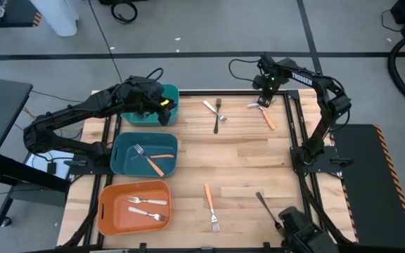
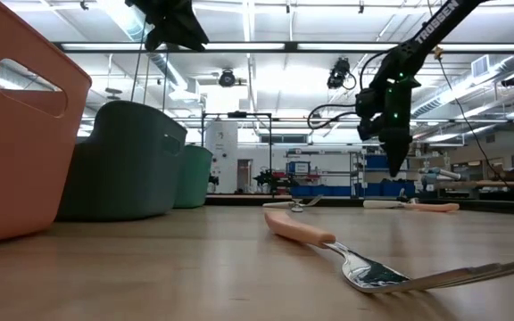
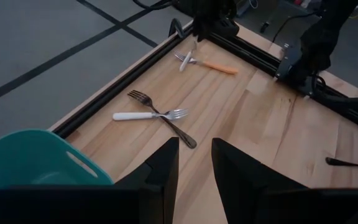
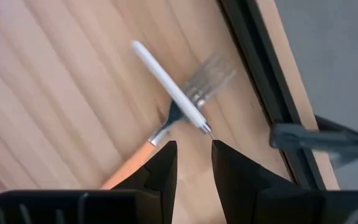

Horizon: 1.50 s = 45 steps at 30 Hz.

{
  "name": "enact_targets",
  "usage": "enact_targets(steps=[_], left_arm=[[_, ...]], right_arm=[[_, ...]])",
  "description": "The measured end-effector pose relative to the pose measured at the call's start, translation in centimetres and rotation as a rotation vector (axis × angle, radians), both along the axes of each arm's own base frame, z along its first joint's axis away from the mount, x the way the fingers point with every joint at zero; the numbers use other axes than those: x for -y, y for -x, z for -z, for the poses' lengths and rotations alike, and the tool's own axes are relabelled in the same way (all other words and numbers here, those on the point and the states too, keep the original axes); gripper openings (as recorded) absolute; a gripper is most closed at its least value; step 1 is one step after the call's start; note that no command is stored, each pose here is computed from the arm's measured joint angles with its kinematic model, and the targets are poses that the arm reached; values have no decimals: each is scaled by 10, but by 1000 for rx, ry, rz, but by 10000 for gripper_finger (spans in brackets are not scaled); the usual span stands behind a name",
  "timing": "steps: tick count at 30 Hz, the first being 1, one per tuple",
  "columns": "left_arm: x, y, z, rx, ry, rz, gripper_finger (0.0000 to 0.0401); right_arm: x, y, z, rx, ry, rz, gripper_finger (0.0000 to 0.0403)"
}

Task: Sort silverware by color (type)
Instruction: Put the white fork into the orange bin

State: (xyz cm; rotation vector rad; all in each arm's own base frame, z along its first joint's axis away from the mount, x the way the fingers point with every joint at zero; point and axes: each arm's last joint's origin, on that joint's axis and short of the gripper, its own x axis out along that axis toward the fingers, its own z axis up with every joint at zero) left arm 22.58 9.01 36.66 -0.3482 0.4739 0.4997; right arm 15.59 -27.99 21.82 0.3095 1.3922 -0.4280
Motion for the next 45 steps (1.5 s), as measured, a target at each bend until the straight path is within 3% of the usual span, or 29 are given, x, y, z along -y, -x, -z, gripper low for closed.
enact_targets(steps=[10,23,30,39,45], left_arm=[[0,0,0,0,-1,0,105],[0,0,0,-1,-2,0,105],[0,0,0,-1,-2,0,105],[0,0,0,0,0,-1,105],[0,0,0,0,0,-1,105]], right_arm=[[-11,-9,12,-23,-12,-119,107],[-13,-31,18,25,122,-181,107],[-13,-34,22,36,104,-185,107],[-11,-39,44,-65,66,-188,107],[-8,-41,43,-44,103,-210,107]])
